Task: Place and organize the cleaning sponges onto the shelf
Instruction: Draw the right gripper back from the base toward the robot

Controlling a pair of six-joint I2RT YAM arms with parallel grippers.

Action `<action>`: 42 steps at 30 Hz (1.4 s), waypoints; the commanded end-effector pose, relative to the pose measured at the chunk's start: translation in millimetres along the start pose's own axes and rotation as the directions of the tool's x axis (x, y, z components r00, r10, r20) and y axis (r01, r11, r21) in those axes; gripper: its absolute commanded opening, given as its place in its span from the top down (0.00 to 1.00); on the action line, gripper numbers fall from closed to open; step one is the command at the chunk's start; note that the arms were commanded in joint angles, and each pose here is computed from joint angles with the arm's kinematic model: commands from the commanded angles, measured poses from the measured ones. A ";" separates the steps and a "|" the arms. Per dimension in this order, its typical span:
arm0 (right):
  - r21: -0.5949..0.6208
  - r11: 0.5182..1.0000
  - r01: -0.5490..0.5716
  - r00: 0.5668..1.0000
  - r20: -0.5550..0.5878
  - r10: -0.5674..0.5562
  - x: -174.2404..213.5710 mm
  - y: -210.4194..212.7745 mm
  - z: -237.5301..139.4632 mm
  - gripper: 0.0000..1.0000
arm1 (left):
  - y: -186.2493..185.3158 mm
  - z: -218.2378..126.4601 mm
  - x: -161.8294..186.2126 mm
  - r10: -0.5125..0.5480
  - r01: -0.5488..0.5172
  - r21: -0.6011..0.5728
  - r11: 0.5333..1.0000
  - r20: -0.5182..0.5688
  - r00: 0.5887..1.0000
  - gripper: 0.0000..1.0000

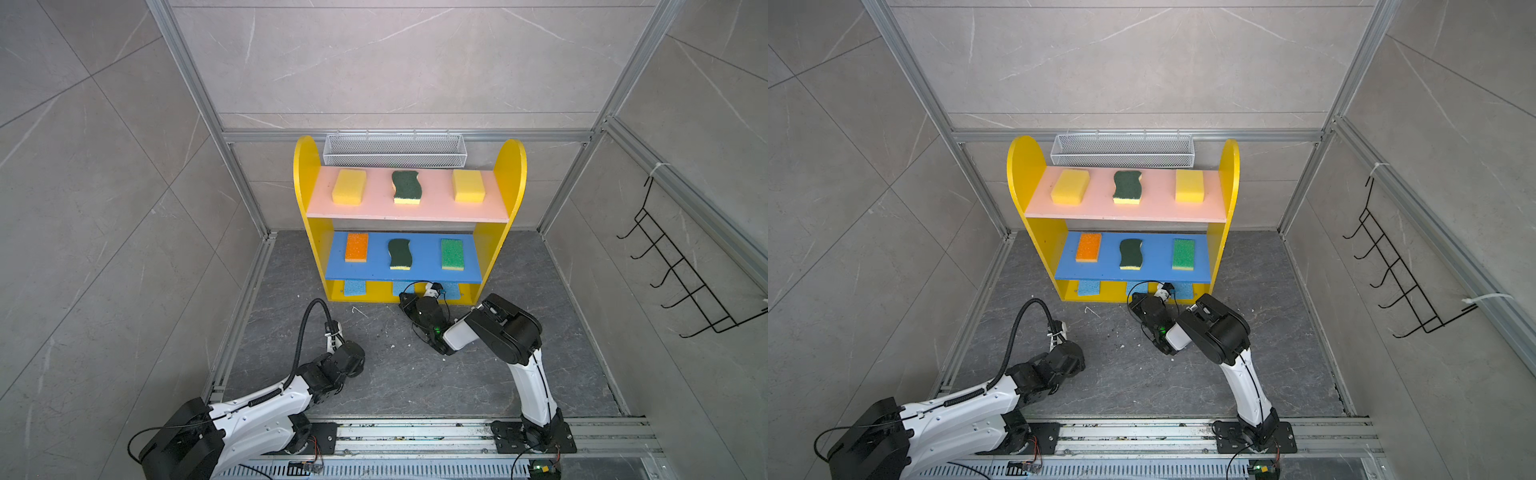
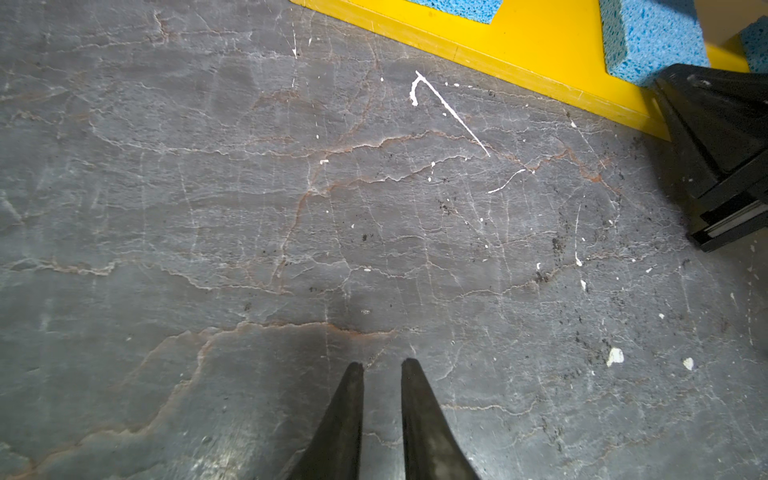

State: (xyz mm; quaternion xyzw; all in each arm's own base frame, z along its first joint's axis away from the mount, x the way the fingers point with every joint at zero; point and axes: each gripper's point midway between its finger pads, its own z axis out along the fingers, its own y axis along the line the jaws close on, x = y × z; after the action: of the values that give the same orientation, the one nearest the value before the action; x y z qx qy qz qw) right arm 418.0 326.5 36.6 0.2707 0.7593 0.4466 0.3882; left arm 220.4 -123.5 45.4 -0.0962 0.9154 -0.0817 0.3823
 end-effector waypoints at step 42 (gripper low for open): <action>0.301 0.833 0.464 0.885 -0.126 -0.448 -92.1 2.2 -233.4 0.96 | 7.3 -36.4 -36.5 -0.024 0.024 -0.007 1.000 0.084 0.996 0.76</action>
State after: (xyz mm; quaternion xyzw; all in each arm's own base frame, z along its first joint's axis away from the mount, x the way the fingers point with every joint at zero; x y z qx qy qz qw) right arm 293.3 169.9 186.3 0.1351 0.8311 0.2825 0.4596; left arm 215.2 -109.5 80.4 -0.1160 0.9018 -0.0923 0.4060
